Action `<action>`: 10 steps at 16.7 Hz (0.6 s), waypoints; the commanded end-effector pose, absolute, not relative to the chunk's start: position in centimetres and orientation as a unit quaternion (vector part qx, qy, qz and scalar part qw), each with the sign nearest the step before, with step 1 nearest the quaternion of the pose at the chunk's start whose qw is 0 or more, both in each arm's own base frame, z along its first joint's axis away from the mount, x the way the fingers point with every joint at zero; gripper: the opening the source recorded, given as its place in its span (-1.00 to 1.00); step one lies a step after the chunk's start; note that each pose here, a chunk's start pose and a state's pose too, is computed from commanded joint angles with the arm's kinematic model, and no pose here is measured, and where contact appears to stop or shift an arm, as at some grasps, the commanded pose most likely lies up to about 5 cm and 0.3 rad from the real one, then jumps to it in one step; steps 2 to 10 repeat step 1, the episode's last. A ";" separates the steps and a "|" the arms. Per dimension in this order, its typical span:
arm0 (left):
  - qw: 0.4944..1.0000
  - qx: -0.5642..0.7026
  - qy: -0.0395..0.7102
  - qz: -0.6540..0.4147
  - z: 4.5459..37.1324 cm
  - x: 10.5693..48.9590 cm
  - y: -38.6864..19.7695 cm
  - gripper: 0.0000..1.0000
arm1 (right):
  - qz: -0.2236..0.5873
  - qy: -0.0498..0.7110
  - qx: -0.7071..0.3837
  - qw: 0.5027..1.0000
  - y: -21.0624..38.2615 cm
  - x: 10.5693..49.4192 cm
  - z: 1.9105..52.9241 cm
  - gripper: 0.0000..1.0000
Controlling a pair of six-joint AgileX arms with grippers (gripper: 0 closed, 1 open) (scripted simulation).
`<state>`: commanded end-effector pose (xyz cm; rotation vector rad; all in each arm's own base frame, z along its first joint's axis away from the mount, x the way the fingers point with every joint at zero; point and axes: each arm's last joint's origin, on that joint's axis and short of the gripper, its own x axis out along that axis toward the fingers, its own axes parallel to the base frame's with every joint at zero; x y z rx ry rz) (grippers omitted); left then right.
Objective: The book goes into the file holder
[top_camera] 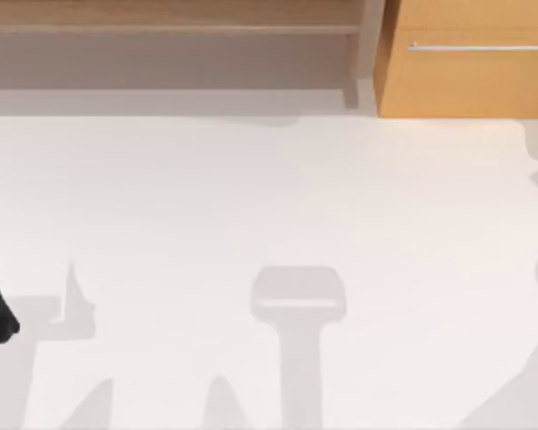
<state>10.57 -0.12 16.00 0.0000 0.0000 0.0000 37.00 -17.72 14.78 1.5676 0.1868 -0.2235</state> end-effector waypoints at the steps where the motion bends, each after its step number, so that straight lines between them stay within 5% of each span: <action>1: 1.000 0.000 0.000 0.000 16.0 10.6 -0.1 1.00 | -0.100 0.084 0.703 0.699 -17.7 37.0 14.8 1.00; 10: 1.000 0.000 0.000 0.000 16.0 10.6 -0.1 1.00 | -0.100 0.084 0.703 0.699 -17.7 37.0 14.8 1.00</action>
